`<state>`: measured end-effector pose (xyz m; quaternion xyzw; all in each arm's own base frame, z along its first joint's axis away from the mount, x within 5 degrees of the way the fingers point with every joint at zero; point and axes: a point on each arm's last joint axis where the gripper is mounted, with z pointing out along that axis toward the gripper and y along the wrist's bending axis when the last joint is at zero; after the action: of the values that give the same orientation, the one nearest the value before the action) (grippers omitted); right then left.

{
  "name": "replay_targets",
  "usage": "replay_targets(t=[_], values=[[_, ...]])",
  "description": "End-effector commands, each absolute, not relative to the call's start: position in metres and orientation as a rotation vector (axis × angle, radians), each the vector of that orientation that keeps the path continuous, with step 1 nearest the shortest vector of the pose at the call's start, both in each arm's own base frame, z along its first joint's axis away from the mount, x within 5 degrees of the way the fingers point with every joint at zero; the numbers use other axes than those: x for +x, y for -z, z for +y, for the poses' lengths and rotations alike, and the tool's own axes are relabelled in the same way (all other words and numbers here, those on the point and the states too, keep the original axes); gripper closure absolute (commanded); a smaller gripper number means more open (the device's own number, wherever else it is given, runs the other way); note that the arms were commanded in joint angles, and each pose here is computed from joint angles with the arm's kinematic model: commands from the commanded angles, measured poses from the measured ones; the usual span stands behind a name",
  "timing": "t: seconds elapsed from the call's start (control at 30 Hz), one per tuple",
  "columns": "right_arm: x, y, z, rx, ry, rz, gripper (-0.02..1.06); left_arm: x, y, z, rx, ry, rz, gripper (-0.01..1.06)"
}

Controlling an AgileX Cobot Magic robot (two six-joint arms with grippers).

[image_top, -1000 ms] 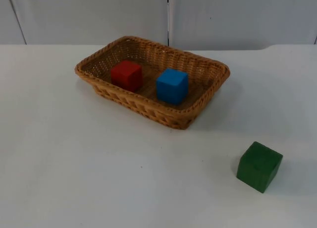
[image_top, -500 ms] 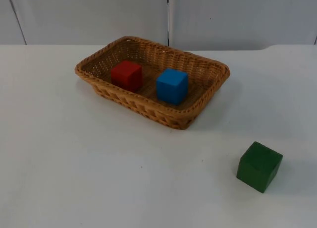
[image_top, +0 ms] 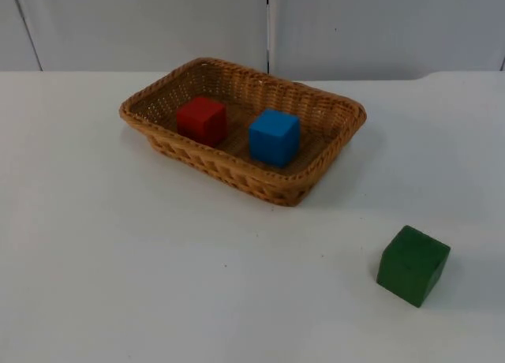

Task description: Pick up one cube with each hand and place exactly two cubes into the same basket, leaving the remaining cube outside.

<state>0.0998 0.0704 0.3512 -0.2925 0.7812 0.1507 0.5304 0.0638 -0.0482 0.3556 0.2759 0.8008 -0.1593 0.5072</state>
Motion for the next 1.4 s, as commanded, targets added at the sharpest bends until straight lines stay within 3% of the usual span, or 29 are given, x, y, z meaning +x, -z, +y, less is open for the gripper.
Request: replay_targets(t=[0.0,0.37,0.83,1.13,1.37], values=[[0.095,-0.352,0.067,-0.697,-0.362,1.859,0.29,0.059,-0.355,-0.047,0.669,0.381,1.927,0.13],[0.068,-0.329,0.051,-0.665,-0.387,1.858,0.29,0.029,-0.353,-0.032,0.604,0.298,1.916,0.13],[0.028,-0.33,0.026,-0.601,-0.442,1.779,0.29,-0.004,-0.346,-0.015,0.501,0.224,1.897,0.13],[0.008,-0.32,0.014,-0.63,-0.436,1.82,0.29,-0.008,-0.288,-0.011,0.382,0.265,1.964,0.13],[-0.002,-0.313,0.003,-0.576,-0.421,1.856,0.29,-0.008,-0.284,-0.006,0.352,0.202,1.979,0.13]])
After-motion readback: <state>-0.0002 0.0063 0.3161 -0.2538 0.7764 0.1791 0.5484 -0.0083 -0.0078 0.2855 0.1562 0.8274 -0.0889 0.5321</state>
